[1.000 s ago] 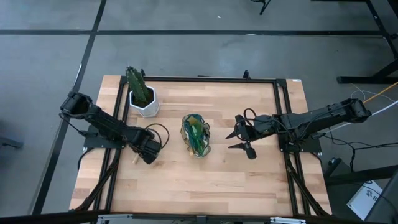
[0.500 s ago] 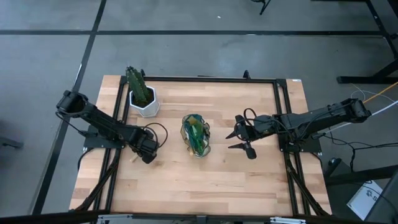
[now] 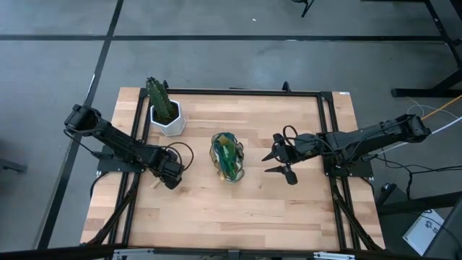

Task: Pick & Place Garden tools in Gardening bag
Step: Put the hand rake into the gardening bag

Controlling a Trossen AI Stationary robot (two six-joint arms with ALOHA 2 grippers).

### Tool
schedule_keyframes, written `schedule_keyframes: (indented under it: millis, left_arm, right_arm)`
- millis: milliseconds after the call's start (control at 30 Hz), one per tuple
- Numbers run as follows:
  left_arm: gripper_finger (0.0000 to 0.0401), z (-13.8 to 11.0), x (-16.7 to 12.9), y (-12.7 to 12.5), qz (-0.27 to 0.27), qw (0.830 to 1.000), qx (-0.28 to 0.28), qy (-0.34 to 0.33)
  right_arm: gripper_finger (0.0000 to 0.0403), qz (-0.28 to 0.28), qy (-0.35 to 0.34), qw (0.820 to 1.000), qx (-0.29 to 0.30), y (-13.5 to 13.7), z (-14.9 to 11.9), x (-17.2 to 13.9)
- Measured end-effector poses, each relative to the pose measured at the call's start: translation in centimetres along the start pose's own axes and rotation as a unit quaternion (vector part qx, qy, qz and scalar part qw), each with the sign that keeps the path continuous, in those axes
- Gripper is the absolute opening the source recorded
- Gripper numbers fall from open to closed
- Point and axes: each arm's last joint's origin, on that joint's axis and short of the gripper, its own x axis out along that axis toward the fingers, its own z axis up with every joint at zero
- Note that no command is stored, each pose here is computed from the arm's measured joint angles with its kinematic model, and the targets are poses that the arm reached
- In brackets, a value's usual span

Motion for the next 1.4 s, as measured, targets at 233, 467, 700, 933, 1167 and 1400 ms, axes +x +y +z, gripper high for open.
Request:
schedule_keyframes:
  millis: [233,467,700,933,1167,1400]
  left_arm:
    - [0.0096,0.0,0.0,0.0,0.0,1.0,0.007,-0.007]
    - [0.0062,-0.1,0.0,-0.1,0.004,0.999,0.033,-0.026]
    - [0.0062,-0.9,-0.9,-0.2,-0.025,0.989,0.097,-0.105]
    - [0.0062,-1.2,-3.6,-1.0,-0.133,0.95,0.161,-0.234]
    - [0.0062,-1.3,-6.5,-2.6,-0.268,0.876,0.249,-0.315]
    - [0.0062,-1.4,-9.3,-4.8,-0.386,0.765,0.331,-0.396]
  right_arm:
    - [0.0197,0.0,0.0,1.0,0.0,0.0,0.0,0.0]
    - [0.0197,-0.011,0.0,1.0,0.0,-0.1,0.0,0.0]
    - [0.0197,-0.042,0.001,0.999,0.0,-0.2,0.0,0.0]
    - [0.0197,-0.04,-0.021,0.999,-0.001,-0.2,0.4,0.0]
    - [0.0197,-0.036,-0.057,0.998,-0.004,-0.1,1.1,0.1]
    - [0.0197,-0.031,-0.101,0.994,-0.036,-0.1,1.7,1.6]
